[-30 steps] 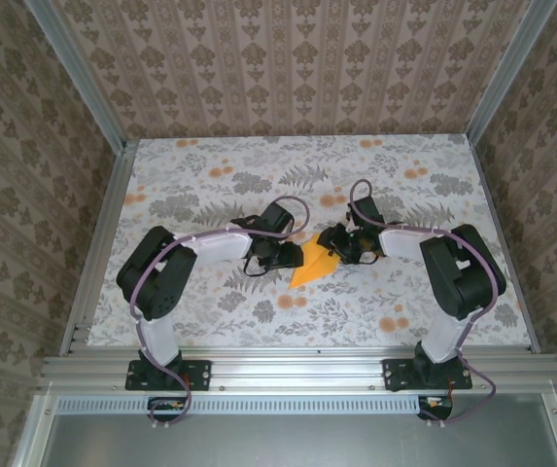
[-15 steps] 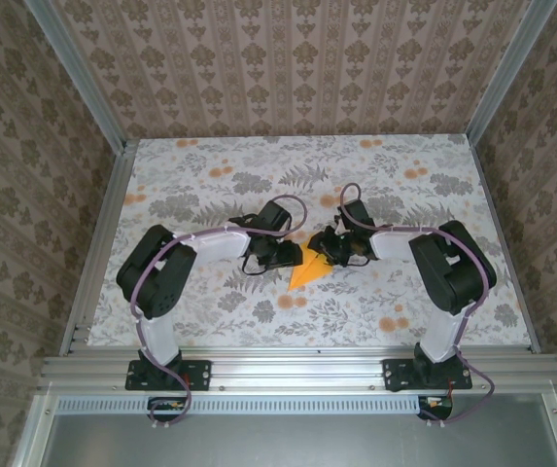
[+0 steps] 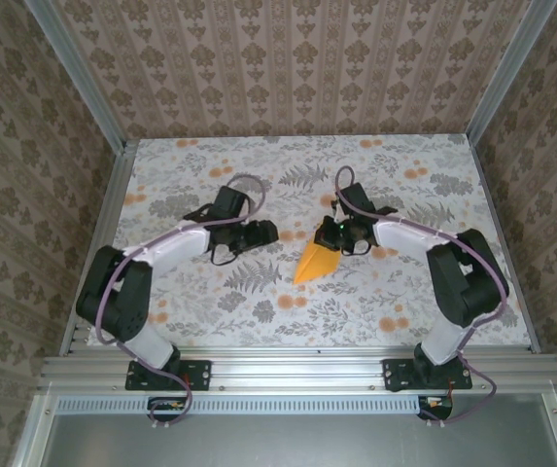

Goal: Fold a paper plane with a square sheet of paper (pick it up from the middle)
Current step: Turn over the paper at the center of the table.

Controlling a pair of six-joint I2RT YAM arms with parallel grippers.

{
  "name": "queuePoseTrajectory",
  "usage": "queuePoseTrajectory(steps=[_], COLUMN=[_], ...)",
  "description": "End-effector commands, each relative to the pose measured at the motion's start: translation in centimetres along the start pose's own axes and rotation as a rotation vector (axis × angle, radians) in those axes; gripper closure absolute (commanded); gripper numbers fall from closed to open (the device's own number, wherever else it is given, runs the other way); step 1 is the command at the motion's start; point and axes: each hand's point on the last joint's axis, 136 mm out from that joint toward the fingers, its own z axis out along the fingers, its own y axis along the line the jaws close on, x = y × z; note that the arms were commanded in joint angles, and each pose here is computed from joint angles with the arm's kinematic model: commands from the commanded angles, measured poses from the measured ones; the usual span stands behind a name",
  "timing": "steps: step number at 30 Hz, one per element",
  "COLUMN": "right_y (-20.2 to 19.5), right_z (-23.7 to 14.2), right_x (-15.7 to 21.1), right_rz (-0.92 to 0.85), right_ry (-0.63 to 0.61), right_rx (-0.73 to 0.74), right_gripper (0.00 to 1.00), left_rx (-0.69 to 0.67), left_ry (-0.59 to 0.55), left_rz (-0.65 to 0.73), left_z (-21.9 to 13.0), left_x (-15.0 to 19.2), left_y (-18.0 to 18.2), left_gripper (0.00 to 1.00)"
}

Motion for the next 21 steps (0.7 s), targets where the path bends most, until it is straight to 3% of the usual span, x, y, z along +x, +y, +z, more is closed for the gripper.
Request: queuePoseTrajectory(steps=[1, 10, 15, 21], right_y=[-1.2, -1.4, 0.0, 2.4], right_z=[-4.0, -6.7, -5.5, -2.9], right_x=[1.3, -1.0, -2.3, -2.6], right_rz=[-0.201, -0.456, -0.588, -0.704], right_ry=[0.04, 0.0, -0.052, -0.098], right_rx=[0.232, 0.661, 0.894, 1.094], right_gripper=[1.0, 1.0, 0.99, 0.99], left_rx=[-0.066, -0.159, -0.177, -0.163], left_ry=[-0.042, -0.194, -0.232, -0.251], left_rz=[-0.031, -0.129, -0.183, -0.29], left_z=[-2.5, -8.7, -11.8, -14.2], left_x=[-0.9, -3.3, -2.4, -1.5], left_y=[3.3, 8.5, 10.8, 13.1], left_gripper=[0.21, 0.09, 0.0, 0.0])
